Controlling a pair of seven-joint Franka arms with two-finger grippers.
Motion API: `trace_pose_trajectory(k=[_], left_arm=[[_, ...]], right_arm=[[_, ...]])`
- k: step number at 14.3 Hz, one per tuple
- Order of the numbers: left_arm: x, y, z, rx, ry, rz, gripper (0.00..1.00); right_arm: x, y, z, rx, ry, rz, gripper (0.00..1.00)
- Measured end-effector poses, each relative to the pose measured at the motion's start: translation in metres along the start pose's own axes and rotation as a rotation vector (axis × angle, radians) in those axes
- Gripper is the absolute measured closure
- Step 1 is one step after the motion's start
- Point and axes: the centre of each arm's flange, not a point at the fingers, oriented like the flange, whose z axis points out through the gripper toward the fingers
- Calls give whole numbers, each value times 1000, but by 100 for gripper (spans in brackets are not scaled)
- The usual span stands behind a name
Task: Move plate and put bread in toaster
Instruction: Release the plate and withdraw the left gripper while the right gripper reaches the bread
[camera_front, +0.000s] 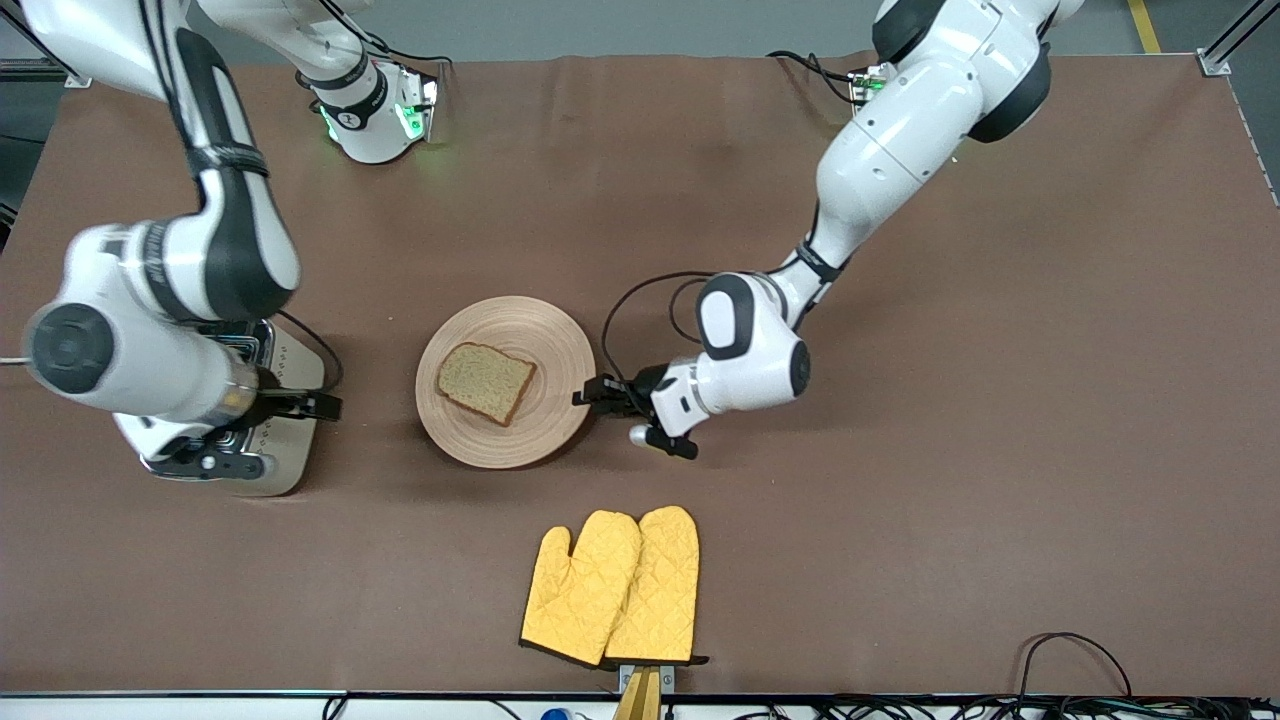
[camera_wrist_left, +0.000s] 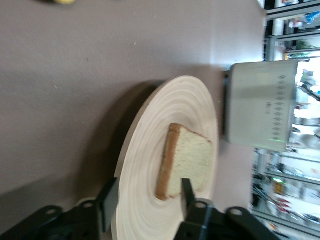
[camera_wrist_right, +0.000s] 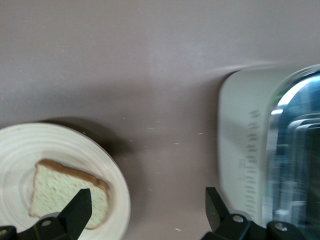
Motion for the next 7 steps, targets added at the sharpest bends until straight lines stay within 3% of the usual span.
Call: trace_pose_trajectory(k=[2, 4, 7], left_arm=[[27, -14, -58, -51, -67, -9, 19], [47, -39, -127, -33, -145, 24, 0], [62, -75, -226, 78, -234, 86, 0]], right_arm=[[-10, -17, 40, 37, 31, 20, 0], [-31, -37, 78, 43, 36, 49, 0], [-68, -73, 117, 16, -10, 98, 3]])
